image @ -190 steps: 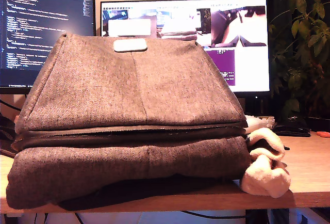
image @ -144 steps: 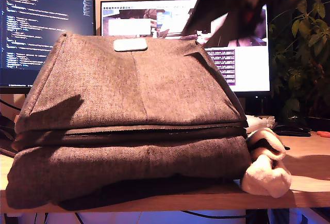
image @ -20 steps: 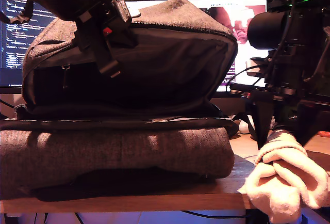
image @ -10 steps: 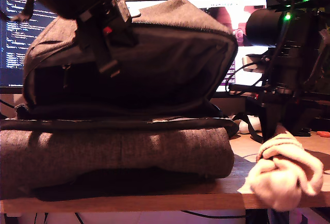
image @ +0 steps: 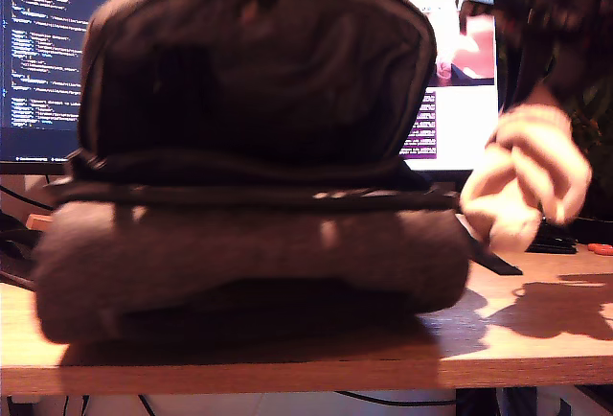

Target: Pack the pair of socks inside the grey Google backpack

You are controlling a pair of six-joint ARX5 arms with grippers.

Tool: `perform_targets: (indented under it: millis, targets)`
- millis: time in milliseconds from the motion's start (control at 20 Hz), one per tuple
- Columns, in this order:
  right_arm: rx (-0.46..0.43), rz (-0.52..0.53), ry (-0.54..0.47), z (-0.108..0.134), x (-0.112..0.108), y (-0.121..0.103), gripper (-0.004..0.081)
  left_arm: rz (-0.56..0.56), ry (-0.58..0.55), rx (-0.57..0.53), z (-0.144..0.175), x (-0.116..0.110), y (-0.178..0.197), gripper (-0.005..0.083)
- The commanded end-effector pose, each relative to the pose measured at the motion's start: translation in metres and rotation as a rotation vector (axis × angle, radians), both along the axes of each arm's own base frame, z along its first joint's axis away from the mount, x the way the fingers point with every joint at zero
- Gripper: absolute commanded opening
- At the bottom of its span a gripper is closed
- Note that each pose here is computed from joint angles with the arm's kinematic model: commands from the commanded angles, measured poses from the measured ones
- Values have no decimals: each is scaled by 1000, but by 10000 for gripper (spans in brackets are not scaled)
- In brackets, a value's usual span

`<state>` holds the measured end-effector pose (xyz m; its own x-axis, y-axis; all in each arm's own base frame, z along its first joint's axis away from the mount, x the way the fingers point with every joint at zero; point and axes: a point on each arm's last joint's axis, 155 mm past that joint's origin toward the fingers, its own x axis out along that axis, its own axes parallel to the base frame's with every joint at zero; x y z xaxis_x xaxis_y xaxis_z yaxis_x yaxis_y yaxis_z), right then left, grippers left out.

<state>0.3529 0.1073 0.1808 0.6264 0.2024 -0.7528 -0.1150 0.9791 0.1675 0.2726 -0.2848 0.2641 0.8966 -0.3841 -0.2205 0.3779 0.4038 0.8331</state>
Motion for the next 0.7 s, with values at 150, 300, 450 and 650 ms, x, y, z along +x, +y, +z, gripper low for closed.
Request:
perform_targets:
  millis: [150,300,450,650]
  targets:
    - [27,-24,-172,56,-11,-9,-13,-19,-24,-124,70,2,-1,-25]
    - [68,-58,-306,91,-25,-16,-13,-11,-28,-141,91,9,5,-25]
    - [115,-53,-432,113,-44,-16,-13,-18,-27,-150,101,12,8,-25]
    - [290,-50,-555,124,-61,1,-13,-29,-25,-153,102,14,8,-25]
